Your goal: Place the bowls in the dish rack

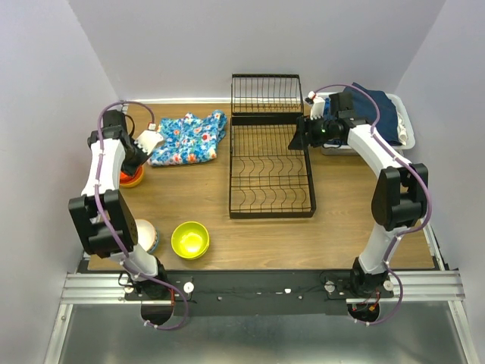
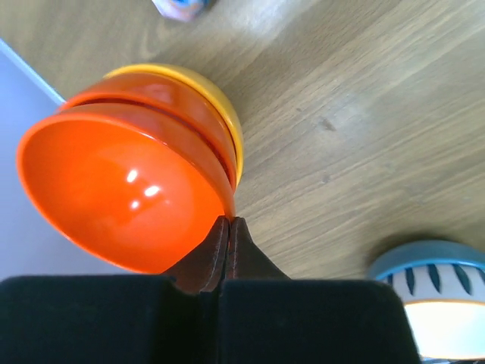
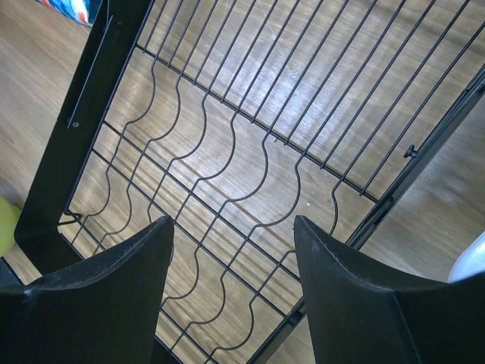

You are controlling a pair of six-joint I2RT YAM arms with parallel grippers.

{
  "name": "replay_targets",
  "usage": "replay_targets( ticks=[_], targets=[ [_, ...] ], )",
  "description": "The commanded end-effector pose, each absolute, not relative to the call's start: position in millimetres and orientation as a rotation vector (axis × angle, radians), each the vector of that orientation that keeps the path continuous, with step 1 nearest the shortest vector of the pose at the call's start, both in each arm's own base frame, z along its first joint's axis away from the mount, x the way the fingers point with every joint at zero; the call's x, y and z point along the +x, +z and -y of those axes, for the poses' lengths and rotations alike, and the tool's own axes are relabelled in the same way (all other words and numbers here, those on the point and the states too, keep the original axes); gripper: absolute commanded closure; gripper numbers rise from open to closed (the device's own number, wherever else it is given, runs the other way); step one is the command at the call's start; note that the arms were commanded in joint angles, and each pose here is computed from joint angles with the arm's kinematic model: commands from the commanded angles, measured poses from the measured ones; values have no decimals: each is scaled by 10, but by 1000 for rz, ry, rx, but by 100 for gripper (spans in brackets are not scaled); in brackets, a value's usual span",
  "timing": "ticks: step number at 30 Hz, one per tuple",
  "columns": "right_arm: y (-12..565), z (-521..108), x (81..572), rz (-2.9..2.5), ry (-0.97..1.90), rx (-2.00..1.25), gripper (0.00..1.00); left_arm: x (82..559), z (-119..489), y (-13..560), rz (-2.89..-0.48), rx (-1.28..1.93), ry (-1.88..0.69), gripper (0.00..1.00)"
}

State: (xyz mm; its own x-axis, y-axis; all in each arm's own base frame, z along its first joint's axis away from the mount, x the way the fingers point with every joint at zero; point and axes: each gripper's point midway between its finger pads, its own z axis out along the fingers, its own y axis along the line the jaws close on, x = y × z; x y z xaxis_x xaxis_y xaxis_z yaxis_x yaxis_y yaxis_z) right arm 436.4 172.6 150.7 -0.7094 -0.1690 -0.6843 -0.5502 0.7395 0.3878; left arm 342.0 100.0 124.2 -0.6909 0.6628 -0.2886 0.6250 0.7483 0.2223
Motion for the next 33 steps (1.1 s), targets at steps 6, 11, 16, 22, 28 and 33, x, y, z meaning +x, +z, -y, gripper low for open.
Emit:
replay_targets(
  ticks=[6,11,16,22,28,33],
  targets=[
    [1614,-1751,4468,-2275,773,-527,28,3520,-369,2155,-2323,1048,145,100],
    [1572,-1613,4514,-2321,683,-434,28,3633,426,2439,-2165,1149,-25,100],
    [1550,-1281,4558,-2393,615,-176,28,3676,1520,2674,-1977,1206,-367,100],
    [1475,-520,4551,-2452,513,192,27,3669,2608,2869,-1708,1149,-810,100],
    [1463,278,4444,-2443,435,491,27,3710,3331,2908,-1518,996,-1168,100],
    [1589,289,4380,-2439,420,409,27,3806,3599,2995,-1305,869,-1406,100]
  ],
)
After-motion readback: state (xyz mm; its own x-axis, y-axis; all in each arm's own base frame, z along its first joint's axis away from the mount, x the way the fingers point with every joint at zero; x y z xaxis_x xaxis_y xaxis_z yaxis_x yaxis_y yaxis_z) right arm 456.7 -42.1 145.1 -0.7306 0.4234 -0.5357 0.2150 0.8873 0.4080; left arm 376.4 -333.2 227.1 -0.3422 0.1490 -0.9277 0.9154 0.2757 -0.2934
